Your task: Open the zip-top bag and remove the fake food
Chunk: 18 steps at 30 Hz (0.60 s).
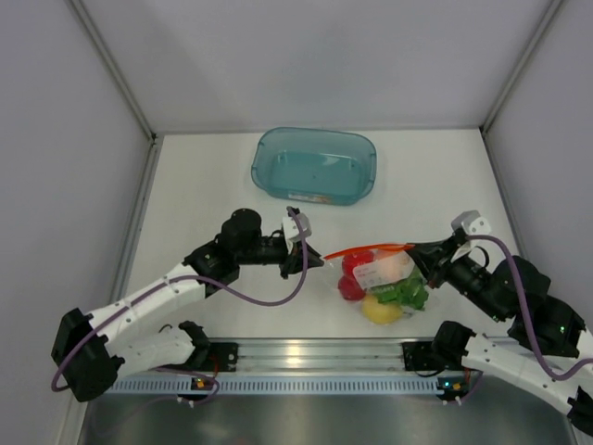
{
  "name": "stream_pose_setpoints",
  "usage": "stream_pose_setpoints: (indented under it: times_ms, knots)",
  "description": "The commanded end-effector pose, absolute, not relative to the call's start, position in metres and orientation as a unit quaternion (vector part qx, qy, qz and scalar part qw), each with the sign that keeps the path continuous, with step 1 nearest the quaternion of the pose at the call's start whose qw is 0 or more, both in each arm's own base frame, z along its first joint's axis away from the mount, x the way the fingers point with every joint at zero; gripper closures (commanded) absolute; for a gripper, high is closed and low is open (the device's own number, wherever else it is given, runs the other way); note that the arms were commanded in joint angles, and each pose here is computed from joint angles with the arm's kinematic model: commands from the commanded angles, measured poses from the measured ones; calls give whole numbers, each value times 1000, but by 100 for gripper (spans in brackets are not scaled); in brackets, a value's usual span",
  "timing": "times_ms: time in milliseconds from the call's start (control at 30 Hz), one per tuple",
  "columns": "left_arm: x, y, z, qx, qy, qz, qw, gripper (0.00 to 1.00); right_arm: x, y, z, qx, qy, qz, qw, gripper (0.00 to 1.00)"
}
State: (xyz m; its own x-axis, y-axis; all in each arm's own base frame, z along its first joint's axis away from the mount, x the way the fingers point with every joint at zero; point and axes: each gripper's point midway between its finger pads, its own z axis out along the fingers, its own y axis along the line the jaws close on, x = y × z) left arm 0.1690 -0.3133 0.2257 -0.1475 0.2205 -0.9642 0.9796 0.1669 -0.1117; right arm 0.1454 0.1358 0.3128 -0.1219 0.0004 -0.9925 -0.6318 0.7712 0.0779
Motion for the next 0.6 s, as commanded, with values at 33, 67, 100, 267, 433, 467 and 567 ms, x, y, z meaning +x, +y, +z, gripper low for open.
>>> stream_pose_setpoints:
  times_ms: [33, 67, 100, 267, 433, 467, 567]
  knots:
    - [177, -296, 221, 440, 645, -413, 469, 100, 146, 108, 358, -169, 671, 251, 676, 100]
    - [178, -295, 220, 436, 647, -413, 470, 100, 146, 109, 358, -171, 671, 253, 676, 100]
    - [177, -294, 218, 436, 648, -413, 468, 100, 145, 111, 356, -175, 671, 255, 673, 100]
    - [170, -299, 232, 438, 636, -436, 463, 100, 139, 134, 353, -212, 659, 288, 661, 100]
    - [163, -298, 258, 441, 613, -451, 475, 66, 136, 139, 347, -226, 650, 297, 663, 100]
    - [163, -298, 270, 437, 607, -455, 483, 39, 136, 139, 346, -227, 650, 299, 661, 100]
    - [164, -299, 293, 426, 597, -462, 498, 2, 132, 145, 342, -244, 649, 306, 652, 100]
